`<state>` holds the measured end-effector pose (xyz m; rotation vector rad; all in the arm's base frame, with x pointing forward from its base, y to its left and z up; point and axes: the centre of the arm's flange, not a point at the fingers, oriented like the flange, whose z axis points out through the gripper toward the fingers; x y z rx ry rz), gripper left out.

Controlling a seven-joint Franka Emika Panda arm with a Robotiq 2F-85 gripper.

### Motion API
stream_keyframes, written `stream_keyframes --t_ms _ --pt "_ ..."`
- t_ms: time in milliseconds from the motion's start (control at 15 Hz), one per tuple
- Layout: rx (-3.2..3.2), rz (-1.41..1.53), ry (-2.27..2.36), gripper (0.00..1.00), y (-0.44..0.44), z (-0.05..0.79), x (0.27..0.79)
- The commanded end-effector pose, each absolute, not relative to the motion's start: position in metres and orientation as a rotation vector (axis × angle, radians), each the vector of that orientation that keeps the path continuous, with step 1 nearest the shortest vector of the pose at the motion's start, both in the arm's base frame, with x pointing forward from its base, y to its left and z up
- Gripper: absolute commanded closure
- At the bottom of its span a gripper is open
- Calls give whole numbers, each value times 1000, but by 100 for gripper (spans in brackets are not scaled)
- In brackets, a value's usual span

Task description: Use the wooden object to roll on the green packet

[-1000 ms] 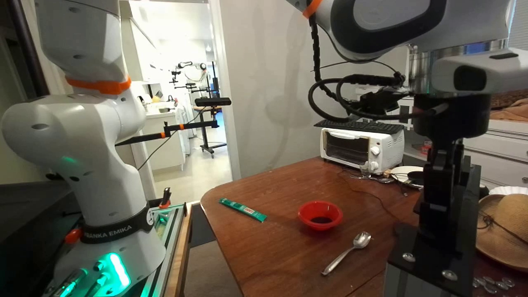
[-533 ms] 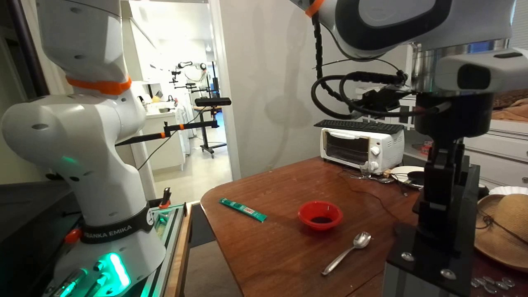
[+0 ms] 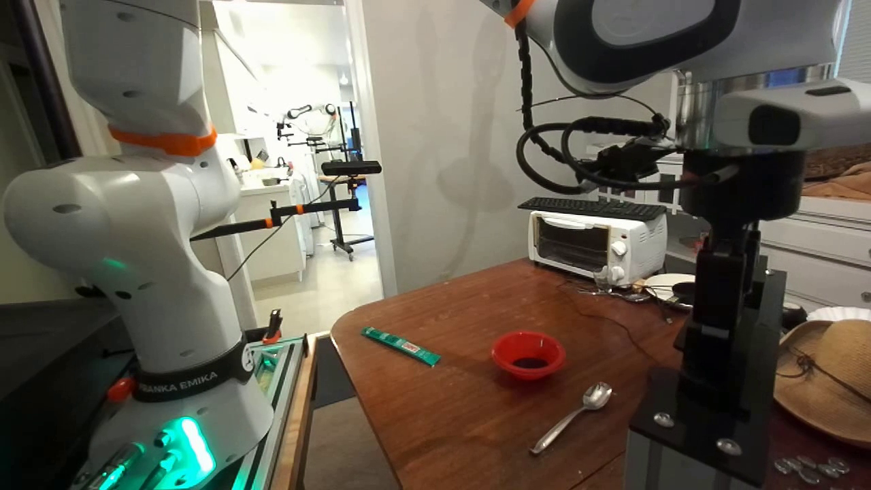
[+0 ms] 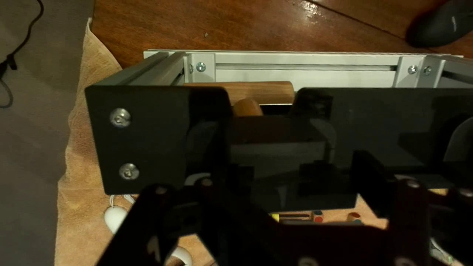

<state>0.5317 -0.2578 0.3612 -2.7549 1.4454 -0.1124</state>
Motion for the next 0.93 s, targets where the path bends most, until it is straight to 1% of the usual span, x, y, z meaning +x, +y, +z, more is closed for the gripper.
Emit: stream_keyframes --t_ms 0,333,533,867 --pt "-2739 -143 1445 0 -256 372 533" --pt "-2687 -182 1526 0 -253 392 522" --pt "-2655 -200 1574 0 -247 409 507" --pt "-2778 -116 1379 0 -235 409 472"
